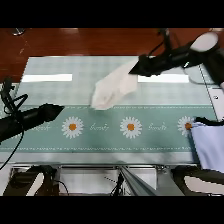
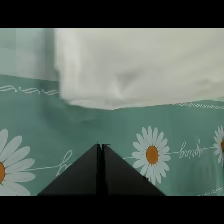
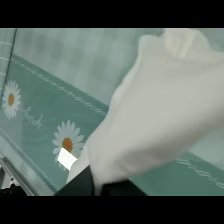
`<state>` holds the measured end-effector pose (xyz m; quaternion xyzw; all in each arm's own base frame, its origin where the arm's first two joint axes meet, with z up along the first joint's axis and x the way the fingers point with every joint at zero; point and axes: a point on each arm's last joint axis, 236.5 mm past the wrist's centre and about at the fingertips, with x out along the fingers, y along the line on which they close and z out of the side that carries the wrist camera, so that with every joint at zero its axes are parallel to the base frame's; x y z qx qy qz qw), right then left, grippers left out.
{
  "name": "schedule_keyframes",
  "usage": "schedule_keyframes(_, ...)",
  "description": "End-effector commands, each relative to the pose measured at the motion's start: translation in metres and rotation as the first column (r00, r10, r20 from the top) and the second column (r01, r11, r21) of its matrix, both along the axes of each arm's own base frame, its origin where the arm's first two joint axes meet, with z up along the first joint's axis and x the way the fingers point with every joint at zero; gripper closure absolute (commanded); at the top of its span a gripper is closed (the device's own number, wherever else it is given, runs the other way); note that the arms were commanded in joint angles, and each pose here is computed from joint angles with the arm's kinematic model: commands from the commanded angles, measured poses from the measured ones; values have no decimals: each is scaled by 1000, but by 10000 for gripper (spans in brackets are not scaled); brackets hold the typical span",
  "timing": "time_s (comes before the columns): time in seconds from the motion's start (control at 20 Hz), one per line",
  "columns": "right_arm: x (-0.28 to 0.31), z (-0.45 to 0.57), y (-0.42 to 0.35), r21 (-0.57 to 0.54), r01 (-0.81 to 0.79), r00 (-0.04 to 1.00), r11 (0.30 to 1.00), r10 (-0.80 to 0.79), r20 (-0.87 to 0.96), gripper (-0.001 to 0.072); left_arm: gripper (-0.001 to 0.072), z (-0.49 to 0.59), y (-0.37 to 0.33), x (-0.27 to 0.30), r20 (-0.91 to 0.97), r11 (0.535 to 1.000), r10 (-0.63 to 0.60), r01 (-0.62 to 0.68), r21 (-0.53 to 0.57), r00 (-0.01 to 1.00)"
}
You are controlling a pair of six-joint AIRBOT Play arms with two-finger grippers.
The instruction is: Fold the shirts.
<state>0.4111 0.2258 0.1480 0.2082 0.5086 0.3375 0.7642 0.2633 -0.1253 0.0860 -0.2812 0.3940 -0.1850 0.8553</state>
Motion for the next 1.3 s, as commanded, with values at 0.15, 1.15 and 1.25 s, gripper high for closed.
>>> schedule_keyframes(0.15,-12,89,-154,-187,313,949,931,-314,25,681,686,-3,0,1,-10,1000,0,0,1,1000)
schedule_keyframes(1.15,-381,28,-391,-725,662,-149,-189,-982,119,627,686,-2,1,2,-6,1000,3,-3,1,1000)
schedule_keyframes(1.25,-400,26,-395,-758,602,-215,-251,-965,148,254,686,-2,2,5,-1,1000,12,-12,0,1000)
